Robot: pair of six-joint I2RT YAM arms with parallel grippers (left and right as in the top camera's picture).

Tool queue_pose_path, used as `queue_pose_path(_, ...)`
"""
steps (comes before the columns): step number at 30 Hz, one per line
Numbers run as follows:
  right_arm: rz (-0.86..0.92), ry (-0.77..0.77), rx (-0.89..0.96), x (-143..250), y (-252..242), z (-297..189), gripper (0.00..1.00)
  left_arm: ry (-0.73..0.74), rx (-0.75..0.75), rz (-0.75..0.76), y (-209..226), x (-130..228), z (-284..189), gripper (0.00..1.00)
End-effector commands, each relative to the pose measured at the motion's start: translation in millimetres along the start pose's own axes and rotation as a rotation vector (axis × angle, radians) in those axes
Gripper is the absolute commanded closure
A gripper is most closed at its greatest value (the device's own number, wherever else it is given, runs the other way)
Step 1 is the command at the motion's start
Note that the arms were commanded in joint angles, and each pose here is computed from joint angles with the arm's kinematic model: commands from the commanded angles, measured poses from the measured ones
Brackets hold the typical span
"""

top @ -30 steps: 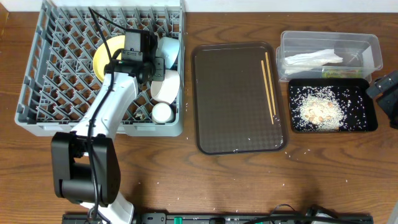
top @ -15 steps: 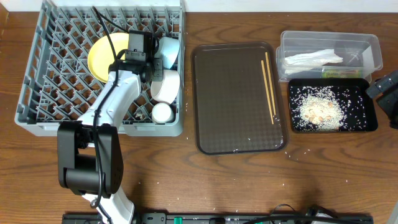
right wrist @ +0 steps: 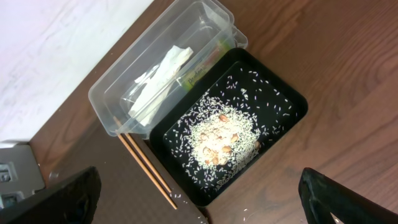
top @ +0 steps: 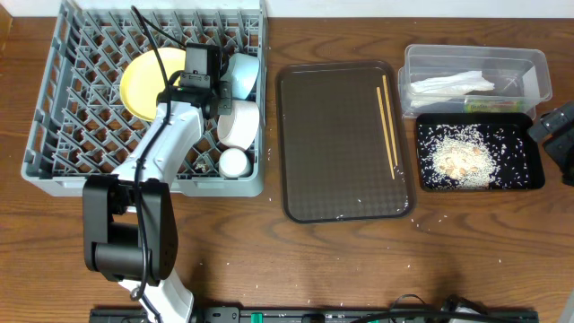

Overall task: Sort waste into correct bins and load items into the dishwasher
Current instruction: 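Open the left gripper to release the yellow plate and lift away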

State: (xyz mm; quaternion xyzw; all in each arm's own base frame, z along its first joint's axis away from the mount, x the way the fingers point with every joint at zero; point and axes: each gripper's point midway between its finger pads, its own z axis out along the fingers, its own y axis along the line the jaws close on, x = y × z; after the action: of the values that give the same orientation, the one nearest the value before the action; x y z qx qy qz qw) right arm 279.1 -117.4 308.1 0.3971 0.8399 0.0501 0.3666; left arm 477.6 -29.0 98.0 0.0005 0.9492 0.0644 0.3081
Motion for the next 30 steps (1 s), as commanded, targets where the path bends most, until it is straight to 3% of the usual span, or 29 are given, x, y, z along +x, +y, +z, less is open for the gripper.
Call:
queue_pose_path(1, 0.018, -0.005, 0.003, -2, -2, -1, 0.01, -0.035, -0.052, -0.015, 12, -10, -9, 0.91)
queue_pose_path(16, 0.018, -0.004, 0.004, -2, -2, -1, 0.01, -0.181, -0.025, -0.032, 10, -46, -66, 0.92)
queue_pose_path(30, 0.018, -0.005, 0.004, -2, -2, -1, 0.01, -0.051, -0.031, -0.03, 15, -16, -13, 0.92)
